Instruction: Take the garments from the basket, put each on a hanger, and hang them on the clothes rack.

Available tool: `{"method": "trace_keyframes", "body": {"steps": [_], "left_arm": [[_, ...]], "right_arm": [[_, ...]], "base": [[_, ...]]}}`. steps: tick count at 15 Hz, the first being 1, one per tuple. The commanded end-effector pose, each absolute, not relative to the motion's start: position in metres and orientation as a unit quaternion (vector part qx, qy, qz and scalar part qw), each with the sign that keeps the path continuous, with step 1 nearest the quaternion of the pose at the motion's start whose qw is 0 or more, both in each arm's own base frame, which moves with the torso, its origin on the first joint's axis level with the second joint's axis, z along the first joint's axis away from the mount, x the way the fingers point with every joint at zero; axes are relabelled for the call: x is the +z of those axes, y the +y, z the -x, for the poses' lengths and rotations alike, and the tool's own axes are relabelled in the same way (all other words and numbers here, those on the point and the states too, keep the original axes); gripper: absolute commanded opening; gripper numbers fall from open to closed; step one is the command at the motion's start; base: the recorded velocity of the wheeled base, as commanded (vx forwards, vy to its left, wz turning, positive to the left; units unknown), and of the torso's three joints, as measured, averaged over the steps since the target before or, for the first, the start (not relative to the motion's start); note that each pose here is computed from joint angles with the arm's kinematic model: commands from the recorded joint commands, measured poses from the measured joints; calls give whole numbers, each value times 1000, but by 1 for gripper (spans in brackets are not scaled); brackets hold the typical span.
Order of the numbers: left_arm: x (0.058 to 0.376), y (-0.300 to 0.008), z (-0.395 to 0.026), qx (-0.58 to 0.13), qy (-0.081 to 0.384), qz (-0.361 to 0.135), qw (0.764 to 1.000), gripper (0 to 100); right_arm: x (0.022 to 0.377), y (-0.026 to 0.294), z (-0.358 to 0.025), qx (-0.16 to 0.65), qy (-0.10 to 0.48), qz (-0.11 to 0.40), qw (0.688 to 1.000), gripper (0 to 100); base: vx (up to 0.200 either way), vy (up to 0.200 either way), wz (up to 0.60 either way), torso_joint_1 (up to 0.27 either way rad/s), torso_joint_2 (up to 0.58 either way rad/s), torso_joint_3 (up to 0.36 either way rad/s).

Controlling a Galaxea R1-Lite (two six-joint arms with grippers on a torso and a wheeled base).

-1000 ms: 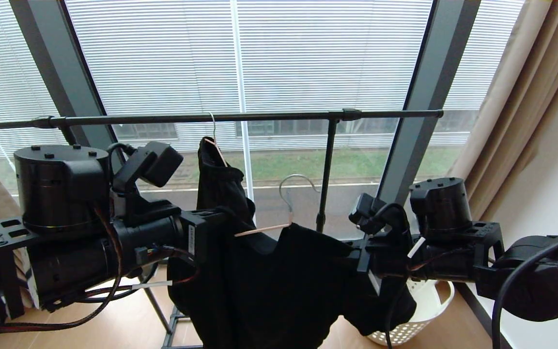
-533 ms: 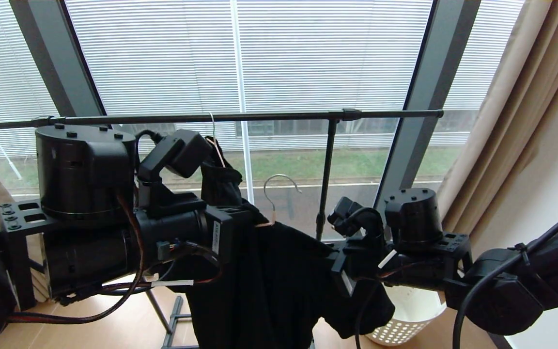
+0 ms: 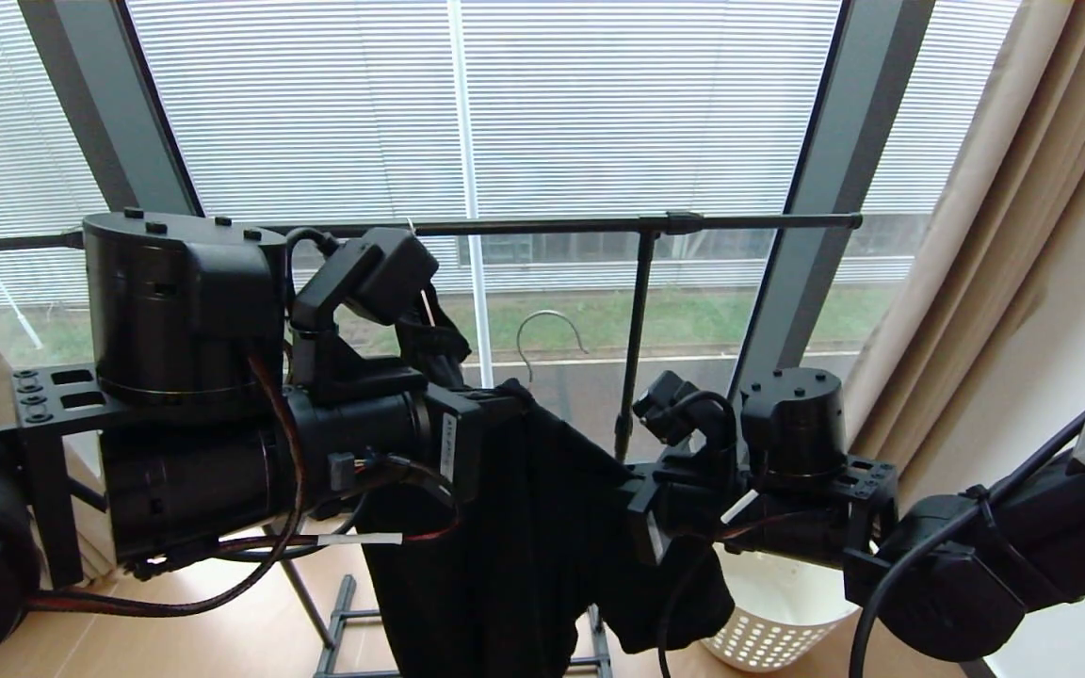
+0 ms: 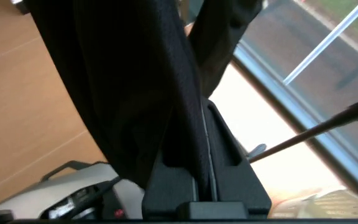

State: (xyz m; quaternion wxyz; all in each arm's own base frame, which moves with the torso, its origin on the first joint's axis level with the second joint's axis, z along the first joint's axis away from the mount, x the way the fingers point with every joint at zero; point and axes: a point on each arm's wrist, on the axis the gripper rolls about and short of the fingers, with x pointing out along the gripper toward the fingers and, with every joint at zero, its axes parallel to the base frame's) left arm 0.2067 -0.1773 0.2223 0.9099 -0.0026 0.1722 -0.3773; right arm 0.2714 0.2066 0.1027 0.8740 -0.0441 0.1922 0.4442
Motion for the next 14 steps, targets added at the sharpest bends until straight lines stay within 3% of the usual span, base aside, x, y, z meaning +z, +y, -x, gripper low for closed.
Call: {"method": "trace_keyframes", "body": {"steps": [1,2,7,9,12,14], "left_arm": [[219,-178,-207,-377,178,1,909,0],[219,-178,-207,-377,178,0,909,100],[215,-176,-205,-377,183,-4,908,100],[226,-170,-201,-375,164,3,912,100],[230,-134,-204,-335,153,15,930,100],[225,-106,-207,-338,157,29,927,100]], "right_arm": [[106,200,-274,437,180,37,880,0],[108,198,-274,437,177,36,881,0],[121,184,-278,441,160,24,883,0],[123,176,-282,436,158,22,886,0],[129,149,-288,443,147,19,884,0],[129,128,-295,450,135,33,882,0]], "base": [[0,0,0,0,0,0],[0,0,0,0,0,0],[0,0,0,0,0,0],[0,0,0,0,0,0],[0,0,0,0,0,0],[0,0,0,0,0,0]]}}
